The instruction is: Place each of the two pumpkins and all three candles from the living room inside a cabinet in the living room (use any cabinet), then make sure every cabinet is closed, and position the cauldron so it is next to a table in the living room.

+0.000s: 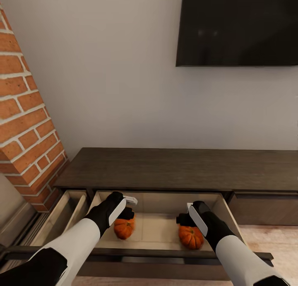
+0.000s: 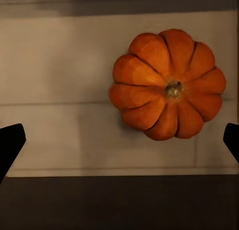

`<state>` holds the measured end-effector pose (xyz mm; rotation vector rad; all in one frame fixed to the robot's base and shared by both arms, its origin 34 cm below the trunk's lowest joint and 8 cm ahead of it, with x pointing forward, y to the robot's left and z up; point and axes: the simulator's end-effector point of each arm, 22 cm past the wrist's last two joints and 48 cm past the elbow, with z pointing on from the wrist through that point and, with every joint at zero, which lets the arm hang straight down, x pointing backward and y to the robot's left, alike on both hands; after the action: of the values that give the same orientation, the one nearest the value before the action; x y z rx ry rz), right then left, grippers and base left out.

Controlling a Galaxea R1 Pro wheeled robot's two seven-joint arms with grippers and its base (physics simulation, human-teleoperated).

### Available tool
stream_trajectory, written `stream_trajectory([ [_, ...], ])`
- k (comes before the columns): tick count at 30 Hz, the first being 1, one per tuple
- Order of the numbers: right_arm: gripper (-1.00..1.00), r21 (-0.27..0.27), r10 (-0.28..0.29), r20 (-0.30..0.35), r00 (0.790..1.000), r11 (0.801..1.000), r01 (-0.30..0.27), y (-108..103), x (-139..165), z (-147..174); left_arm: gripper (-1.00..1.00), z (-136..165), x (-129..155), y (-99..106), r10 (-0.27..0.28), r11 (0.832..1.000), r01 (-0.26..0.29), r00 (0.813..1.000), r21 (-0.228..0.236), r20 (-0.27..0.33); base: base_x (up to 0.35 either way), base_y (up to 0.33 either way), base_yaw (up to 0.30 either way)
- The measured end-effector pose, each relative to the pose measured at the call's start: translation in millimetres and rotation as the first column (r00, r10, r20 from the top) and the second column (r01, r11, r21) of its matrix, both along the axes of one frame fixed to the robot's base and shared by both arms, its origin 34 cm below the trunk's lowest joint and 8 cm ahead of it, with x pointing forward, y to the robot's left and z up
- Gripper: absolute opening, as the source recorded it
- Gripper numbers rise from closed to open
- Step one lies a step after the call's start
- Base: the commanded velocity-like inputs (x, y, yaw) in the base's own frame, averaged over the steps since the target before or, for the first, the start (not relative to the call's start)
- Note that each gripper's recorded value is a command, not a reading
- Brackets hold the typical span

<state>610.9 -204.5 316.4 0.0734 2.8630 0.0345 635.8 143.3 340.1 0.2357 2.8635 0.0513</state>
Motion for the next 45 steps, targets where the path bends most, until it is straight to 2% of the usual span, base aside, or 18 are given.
stream_trajectory([
  [11, 1.00, 0.002, -0.001, 0.045, 0.999, 1.000, 0.001, 0, 8, 25, 1.00, 25, 4, -2, -0.005, 1.000, 0.005, 1.000, -0.006, 0.029, 0.000, 0.000, 0.000],
  [18, 1.00, 0.003, 0.000, 0.075, 0.997, 1.000, 0.000, 1, 13, 42, 1.00, 42, 0, -2, -0.016, 1.000, 0.016, 1.000, 0.001, 0.018, 0.000, 0.000, 0.000],
  [25, 1.00, 0.004, 0.000, 0.103, 0.995, 1.000, 0.000, 1, 17, 58, 1.00, 75, 8, -9, -0.040, 0.999, 0.041, 0.998, -0.007, 0.051, -0.006, 0.000, 0.000],
  [45, 1.00, 0.010, 0.003, 0.187, 0.982, 1.000, -0.005, 4, 26, 106, 1.00, 130, 17, -12, -0.044, 0.999, 0.046, 0.988, -0.008, 0.147, -0.050, 0.000, 0.000],
])
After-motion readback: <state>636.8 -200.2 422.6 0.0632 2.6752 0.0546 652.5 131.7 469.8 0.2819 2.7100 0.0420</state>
